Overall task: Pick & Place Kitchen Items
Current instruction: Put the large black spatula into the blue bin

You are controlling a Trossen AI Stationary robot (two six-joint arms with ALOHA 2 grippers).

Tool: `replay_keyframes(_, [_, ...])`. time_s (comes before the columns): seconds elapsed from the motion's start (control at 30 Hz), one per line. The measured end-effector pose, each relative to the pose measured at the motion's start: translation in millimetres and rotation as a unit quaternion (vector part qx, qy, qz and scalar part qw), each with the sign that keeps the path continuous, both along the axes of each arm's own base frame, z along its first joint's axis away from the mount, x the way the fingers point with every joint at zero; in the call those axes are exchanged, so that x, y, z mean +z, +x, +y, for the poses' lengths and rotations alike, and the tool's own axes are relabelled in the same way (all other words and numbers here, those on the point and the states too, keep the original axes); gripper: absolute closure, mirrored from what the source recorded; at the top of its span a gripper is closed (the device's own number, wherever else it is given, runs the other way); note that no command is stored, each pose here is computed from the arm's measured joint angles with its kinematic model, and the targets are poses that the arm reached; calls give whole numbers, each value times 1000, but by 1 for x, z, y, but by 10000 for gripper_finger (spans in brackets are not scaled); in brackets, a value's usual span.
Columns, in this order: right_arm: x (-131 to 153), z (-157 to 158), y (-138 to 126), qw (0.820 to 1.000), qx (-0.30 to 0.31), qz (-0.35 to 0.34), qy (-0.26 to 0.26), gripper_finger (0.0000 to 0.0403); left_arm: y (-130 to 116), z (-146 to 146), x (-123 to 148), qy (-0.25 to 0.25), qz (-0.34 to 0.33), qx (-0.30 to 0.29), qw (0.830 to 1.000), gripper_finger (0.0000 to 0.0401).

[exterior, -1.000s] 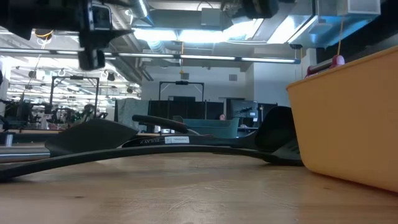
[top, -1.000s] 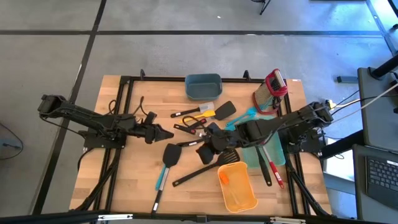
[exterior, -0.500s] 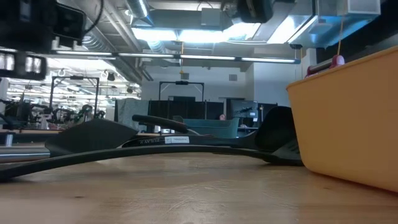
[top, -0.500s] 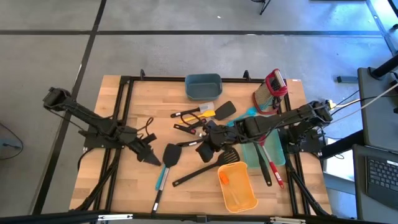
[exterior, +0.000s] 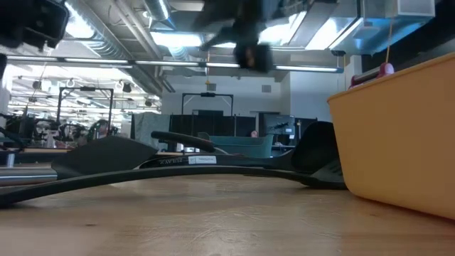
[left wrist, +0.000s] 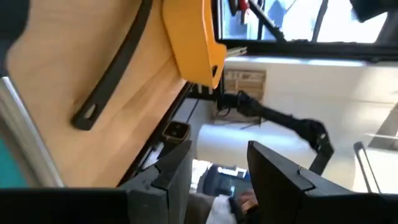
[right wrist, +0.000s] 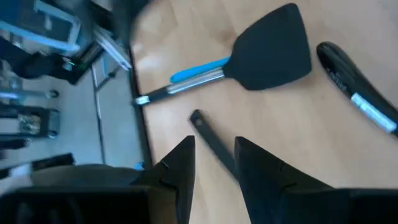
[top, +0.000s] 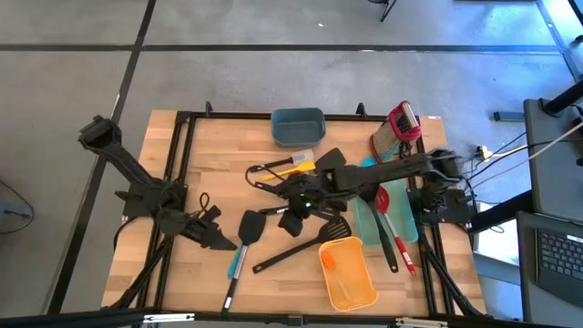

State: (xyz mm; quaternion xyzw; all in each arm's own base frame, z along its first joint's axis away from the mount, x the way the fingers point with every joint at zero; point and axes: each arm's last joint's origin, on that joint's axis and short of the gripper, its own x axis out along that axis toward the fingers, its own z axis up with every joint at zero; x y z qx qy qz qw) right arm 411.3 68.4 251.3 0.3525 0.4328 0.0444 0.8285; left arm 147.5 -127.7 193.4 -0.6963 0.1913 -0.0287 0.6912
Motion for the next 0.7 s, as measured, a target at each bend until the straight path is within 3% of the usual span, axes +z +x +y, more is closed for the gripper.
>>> replay_keyframes(0.1, [-22, 1, 14, 999, 34, -19, -16, 288, 6, -14, 8, 17, -32, 30, 999, 253])
replay_keyframes(0.2, [-39, 6, 26, 996, 77, -45, 2, 288, 13, -31, 20, 32, -78, 56, 995, 253])
replay_keyframes(0.33, [-51, 9, 35, 994, 93, -62, 17, 293, 25, -55, 29, 54, -96, 47, 993, 253])
replay_keyframes(0.57, [-49, 4, 40, 989, 40, -103, -97, 330, 35, -84, 26, 67, -18, 7, 998, 271])
replay_keyframes(0.7, [-40, 0, 51, 981, 37, -133, -133, 351, 34, -89, 30, 103, 59, -8, 993, 301])
